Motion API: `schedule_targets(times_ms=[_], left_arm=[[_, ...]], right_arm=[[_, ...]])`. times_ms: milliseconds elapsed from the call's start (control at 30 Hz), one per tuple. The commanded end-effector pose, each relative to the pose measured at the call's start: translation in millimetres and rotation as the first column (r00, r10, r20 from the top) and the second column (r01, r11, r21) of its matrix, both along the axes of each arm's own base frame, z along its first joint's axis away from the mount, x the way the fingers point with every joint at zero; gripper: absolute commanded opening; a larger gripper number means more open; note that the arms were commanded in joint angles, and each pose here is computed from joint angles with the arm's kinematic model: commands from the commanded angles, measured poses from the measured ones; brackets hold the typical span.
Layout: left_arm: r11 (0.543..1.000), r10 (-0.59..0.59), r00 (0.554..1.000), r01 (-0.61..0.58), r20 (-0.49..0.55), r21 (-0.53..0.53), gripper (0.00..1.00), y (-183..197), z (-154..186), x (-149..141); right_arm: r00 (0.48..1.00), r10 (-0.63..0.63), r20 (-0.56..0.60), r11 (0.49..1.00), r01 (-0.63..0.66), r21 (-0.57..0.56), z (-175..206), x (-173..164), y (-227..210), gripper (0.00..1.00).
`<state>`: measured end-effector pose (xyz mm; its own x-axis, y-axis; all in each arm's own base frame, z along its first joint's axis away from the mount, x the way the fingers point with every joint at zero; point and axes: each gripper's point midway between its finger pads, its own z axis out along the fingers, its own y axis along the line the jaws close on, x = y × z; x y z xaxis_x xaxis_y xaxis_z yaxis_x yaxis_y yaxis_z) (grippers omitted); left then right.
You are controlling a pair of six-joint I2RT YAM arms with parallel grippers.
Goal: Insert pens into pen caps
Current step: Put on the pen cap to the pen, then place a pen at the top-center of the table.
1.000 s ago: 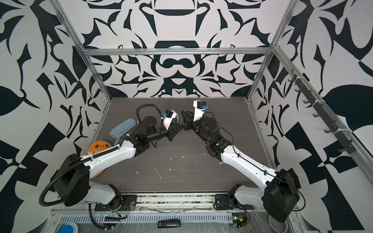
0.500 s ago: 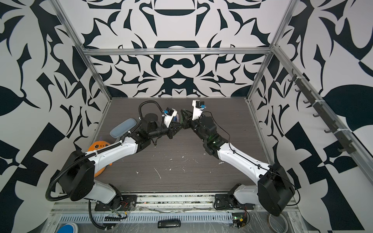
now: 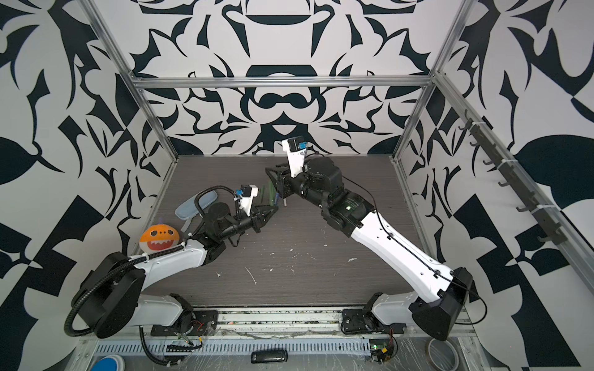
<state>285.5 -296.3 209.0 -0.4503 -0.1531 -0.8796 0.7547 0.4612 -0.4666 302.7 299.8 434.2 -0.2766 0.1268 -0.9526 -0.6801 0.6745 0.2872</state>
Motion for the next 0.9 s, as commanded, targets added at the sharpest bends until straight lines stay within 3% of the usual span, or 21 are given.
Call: schedule_targets(times_ms=[0, 133, 333, 400, 567, 700, 867], left_arm=[[0.998, 0.046, 0.999, -0.046, -0.015, -0.045, 0.0, 11, 10, 1], [0.963, 0.258, 0.956, -0.245, -0.136, 0.11, 0.0, 50, -3, 25], [0.838, 0.521, 0.805, -0.422, -0.282, 0.344, 0.0, 114, -35, 63], [0.805, 0.564, 0.75, -0.406, -0.346, 0.432, 0.0, 126, -59, 72], [0.746, 0.621, 0.694, -0.378, -0.365, 0.549, 0.0, 140, -85, 86], [0.74, 0.623, 0.647, -0.306, -0.439, 0.599, 0.0, 147, -106, 96], [0.759, 0.59, 0.642, -0.235, -0.489, 0.607, 0.0, 146, -124, 103]], right_arm=[[0.998, -0.055, 0.041, 0.998, 0.056, -0.026, 10, -9, -23, 0.41], [0.99, -0.125, -0.058, 0.987, 0.118, -0.107, -50, -10, -41, 0.41], [0.929, -0.238, -0.285, 0.956, 0.172, -0.237, -160, -13, -77, 0.4], [0.89, -0.292, -0.351, 0.939, 0.197, -0.28, -190, -9, -93, 0.4], [0.844, -0.318, -0.431, 0.937, 0.212, -0.276, -219, -7, -113, 0.4], [0.844, -0.324, -0.427, 0.936, 0.221, -0.274, -222, -8, -117, 0.4], [0.846, -0.33, -0.419, 0.934, 0.227, -0.277, -224, -9, -120, 0.4]])
